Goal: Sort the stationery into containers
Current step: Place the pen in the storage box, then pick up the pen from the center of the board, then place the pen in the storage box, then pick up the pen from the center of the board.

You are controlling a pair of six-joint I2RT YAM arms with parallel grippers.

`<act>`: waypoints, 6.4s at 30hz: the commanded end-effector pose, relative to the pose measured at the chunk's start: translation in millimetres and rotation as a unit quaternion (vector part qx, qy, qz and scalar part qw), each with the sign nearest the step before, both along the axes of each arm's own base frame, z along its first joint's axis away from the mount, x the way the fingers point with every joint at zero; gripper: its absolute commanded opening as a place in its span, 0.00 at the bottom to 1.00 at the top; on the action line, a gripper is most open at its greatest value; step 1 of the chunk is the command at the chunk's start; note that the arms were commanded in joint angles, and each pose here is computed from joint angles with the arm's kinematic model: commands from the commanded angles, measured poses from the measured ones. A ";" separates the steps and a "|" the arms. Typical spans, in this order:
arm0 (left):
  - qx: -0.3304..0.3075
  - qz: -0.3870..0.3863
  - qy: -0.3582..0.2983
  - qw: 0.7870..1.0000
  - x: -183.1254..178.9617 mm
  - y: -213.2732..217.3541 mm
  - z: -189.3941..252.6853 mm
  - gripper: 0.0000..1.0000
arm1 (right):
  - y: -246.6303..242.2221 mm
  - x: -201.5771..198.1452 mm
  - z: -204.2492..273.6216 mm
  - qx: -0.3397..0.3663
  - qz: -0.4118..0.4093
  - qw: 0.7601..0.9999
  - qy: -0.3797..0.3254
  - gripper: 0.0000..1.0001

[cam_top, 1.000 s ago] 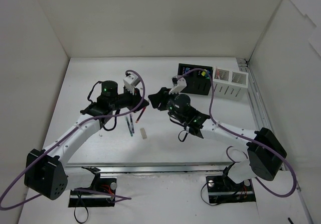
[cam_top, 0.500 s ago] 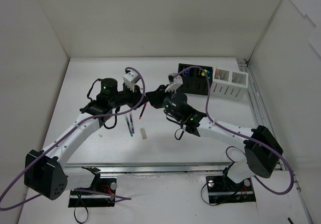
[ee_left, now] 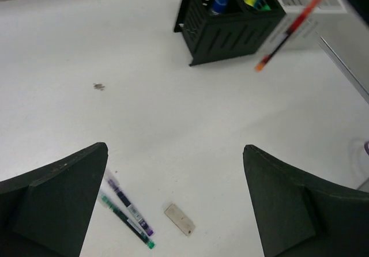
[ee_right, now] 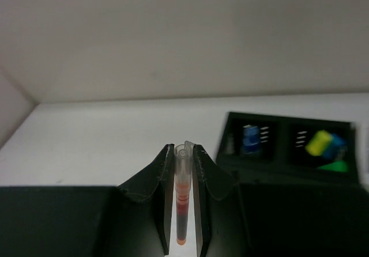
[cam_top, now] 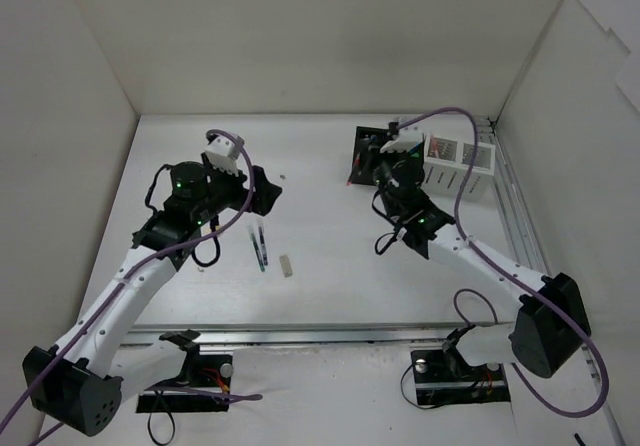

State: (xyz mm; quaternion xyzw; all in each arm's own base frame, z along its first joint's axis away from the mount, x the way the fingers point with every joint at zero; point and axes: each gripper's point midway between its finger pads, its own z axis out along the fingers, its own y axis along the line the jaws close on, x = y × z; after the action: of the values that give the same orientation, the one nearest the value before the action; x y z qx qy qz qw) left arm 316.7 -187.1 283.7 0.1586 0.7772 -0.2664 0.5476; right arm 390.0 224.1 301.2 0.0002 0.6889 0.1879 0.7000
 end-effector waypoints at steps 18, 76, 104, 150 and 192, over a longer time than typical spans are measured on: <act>-0.021 0.245 0.196 0.949 17.8 95.9 -121.5 1.00 | -249.0 149.8 12.8 -0.171 -0.221 0.959 -0.042 0.00; 0.107 0.371 0.402 0.830 28.5 67.5 -239.0 0.00 | -191.6 -78.6 -46.9 -0.099 -0.166 0.978 0.084 0.98; 0.043 -0.213 -0.056 0.975 -24.2 -78.1 -33.9 0.00 | 74.9 -76.1 -14.9 0.156 0.308 0.935 0.079 0.93; 0.055 0.122 0.178 0.975 20.8 37.9 -149.3 0.99 | -253.3 118.6 34.7 -0.099 -0.266 0.959 -0.021 0.00; 0.146 0.126 0.165 0.967 29.0 -9.4 -160.8 0.00 | -140.0 -40.1 17.8 0.068 0.000 0.995 0.075 0.98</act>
State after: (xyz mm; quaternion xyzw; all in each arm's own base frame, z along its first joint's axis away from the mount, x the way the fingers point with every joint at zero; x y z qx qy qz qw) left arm 326.2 -174.1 43.9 0.0504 0.9503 -0.0624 0.3008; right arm 364.0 34.3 323.7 0.1192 0.7155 0.1203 0.6778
